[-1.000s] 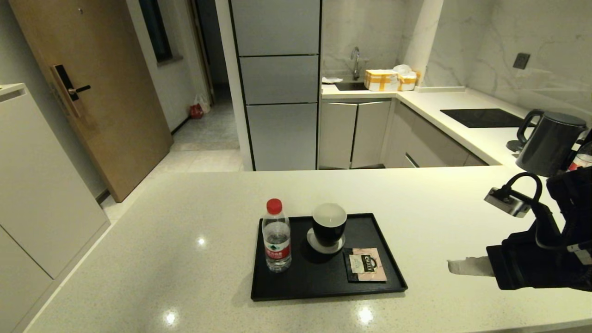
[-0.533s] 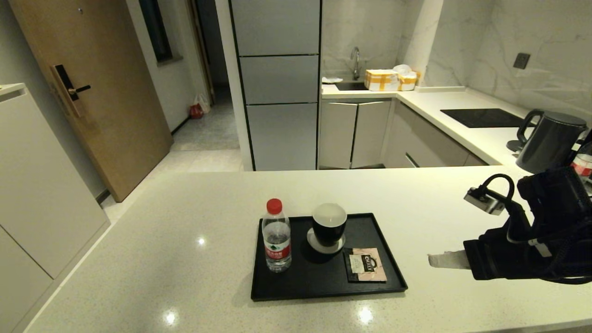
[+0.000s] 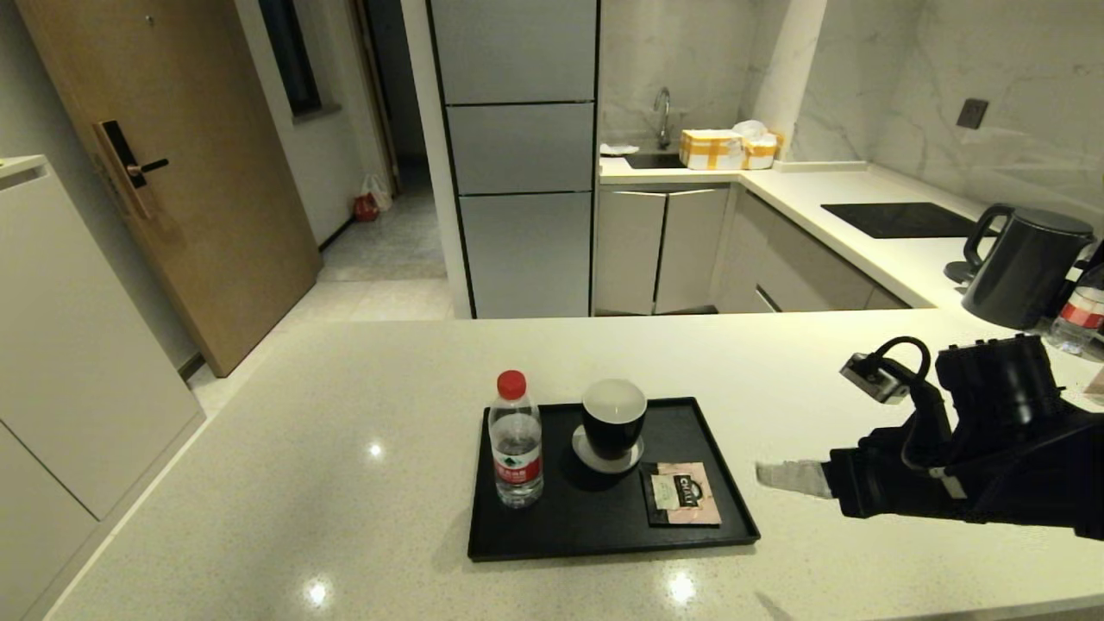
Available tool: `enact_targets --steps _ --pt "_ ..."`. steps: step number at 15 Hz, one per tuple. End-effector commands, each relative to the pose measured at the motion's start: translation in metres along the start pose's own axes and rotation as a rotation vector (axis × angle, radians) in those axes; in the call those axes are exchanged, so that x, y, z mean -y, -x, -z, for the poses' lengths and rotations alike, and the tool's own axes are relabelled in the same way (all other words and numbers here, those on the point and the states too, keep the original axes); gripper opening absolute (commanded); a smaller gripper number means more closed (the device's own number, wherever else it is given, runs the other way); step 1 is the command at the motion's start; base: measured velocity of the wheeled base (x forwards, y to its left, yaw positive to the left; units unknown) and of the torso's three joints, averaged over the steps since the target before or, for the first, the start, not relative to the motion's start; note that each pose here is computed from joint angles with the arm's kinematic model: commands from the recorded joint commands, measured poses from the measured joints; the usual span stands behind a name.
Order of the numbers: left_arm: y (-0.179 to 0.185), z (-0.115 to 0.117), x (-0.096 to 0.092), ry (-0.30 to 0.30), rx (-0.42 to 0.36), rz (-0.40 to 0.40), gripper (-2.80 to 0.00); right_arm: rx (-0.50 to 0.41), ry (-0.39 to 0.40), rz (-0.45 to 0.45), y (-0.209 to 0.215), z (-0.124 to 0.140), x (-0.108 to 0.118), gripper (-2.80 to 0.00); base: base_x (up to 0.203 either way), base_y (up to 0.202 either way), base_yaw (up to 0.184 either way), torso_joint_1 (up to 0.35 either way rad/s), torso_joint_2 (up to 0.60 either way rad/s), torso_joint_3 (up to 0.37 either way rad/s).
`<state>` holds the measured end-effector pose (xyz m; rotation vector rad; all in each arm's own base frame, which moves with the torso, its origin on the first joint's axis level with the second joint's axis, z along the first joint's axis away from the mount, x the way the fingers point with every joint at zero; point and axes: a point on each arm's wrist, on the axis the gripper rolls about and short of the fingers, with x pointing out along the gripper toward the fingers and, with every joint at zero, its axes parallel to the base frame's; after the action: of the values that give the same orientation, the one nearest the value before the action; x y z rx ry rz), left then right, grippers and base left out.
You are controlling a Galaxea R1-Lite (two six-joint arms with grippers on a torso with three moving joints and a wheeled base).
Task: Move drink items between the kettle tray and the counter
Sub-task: Pick up the tea cup
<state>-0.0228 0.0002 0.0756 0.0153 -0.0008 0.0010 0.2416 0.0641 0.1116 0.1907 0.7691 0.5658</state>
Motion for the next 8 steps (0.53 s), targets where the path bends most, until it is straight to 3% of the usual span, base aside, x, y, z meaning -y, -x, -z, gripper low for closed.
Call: enact_targets --steps 1,3,8 --pt "0.000 0.000 0.000 0.000 0.001 -0.001 -2.80 0.068 0.060 0.075 -0.042 0.011 0.006 0.00 0.000 0.000 0.000 0.000 0.00 0.000" --pt "0.000 0.000 0.000 0.000 0.001 -0.001 -2.80 0.140 0.126 0.133 -0.072 0.024 0.000 0.00 0.000 0.000 0.000 0.000 0.00 0.000" --pt "0.000 0.000 0.000 0.000 0.001 -0.001 -2.80 0.272 0.263 0.124 -0.098 0.027 -0.009 0.00 0.000 0.000 0.000 0.000 0.00 0.000"
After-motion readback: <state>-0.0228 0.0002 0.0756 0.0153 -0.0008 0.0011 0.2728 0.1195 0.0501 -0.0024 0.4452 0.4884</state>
